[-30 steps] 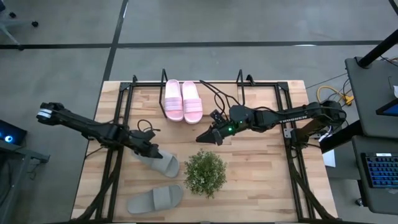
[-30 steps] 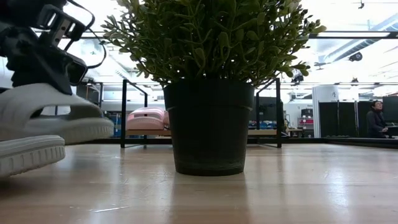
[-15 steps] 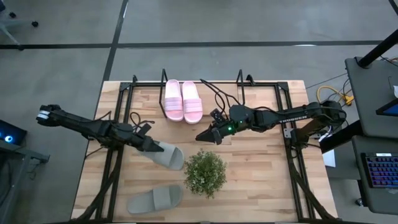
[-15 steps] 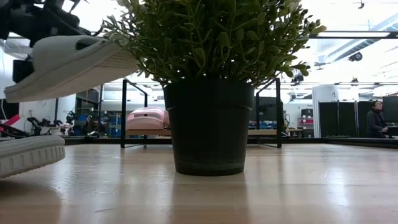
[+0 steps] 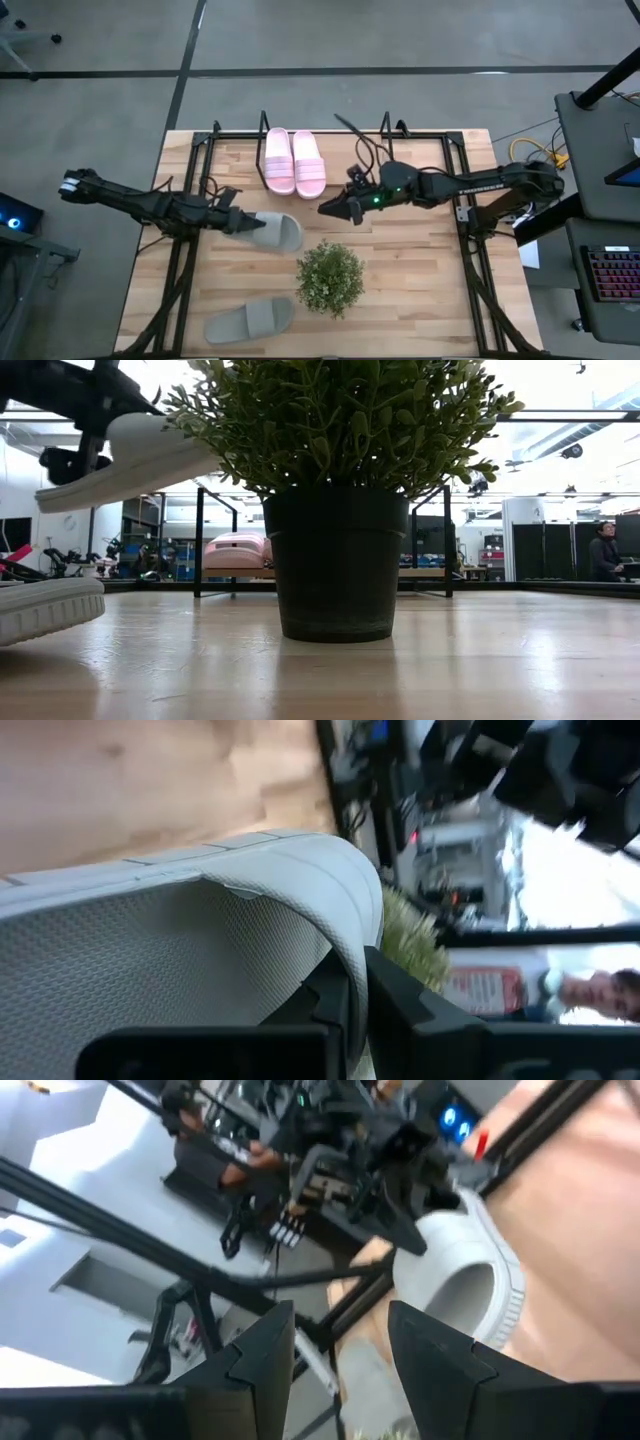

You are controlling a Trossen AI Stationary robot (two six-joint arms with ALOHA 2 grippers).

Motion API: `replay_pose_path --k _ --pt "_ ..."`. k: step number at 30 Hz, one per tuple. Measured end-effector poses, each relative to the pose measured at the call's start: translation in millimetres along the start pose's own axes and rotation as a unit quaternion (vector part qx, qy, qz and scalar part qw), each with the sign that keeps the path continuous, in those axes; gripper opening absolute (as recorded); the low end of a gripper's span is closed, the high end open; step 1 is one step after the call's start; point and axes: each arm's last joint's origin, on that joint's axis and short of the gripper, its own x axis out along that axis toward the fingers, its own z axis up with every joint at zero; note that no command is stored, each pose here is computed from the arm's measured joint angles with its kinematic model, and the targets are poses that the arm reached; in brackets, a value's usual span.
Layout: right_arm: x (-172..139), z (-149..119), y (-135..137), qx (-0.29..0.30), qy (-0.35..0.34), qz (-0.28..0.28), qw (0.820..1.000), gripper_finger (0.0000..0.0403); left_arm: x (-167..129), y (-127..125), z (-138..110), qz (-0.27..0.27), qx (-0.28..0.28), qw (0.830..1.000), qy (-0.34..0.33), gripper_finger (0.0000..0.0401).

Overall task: Pick and place slides into the shelf
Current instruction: Put the top gray slide on the shelf

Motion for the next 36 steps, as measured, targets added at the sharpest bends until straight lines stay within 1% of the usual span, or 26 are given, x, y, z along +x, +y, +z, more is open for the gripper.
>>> replay_pose_path --k 5,9,12,15,18,21,24,27,29,32,36 --pt "-14 10 10 -0.018 -0.034 0.004 0.999 0.0155 -3 -9 6 -0.037 -0.012 0.996 -0.083 0.0" --pt "-21 14 15 -0.027 -0.046 0.009 0.999 0.0155 -6 -20 13 -0.086 -0.015 0.986 -0.143 0.0" --pt "-24 15 18 -0.031 -0.05 0.013 0.998 0.0155 -6 -26 18 -0.114 -0.022 0.976 -0.186 0.0" --pt "-25 15 19 -0.031 -0.05 0.014 0.998 0.0155 -6 -32 23 -0.138 -0.04 0.961 -0.234 0.0" --pt "-26 16 20 -0.032 -0.05 0.019 0.998 0.0155 -4 -36 27 -0.15 -0.047 0.949 -0.272 0.0" --pt "-26 15 20 -0.036 -0.047 0.023 0.998 0.0155 -1 -40 33 -0.176 -0.058 0.939 -0.29 0.0" --pt "-26 15 21 -0.036 -0.039 0.03 0.998 0.0155 1 -46 37 -0.213 -0.073 0.926 -0.302 0.0" --pt "-26 15 21 -0.036 -0.038 0.032 0.998 0.0155 4 -53 41 -0.26 -0.096 0.904 -0.325 0.0" --pt "-26 15 21 -0.039 -0.037 0.032 0.998 0.0155 7 -56 44 -0.28 -0.106 0.892 -0.338 0.0" --pt "-26 15 21 -0.046 -0.038 0.031 0.998 0.0155 15 -61 46 -0.279 -0.114 0.886 -0.352 0.0" --pt "-26 15 21 -0.061 -0.039 0.029 0.997 0.0155 26 -80 49 -0.278 -0.121 0.881 -0.364 0.0"
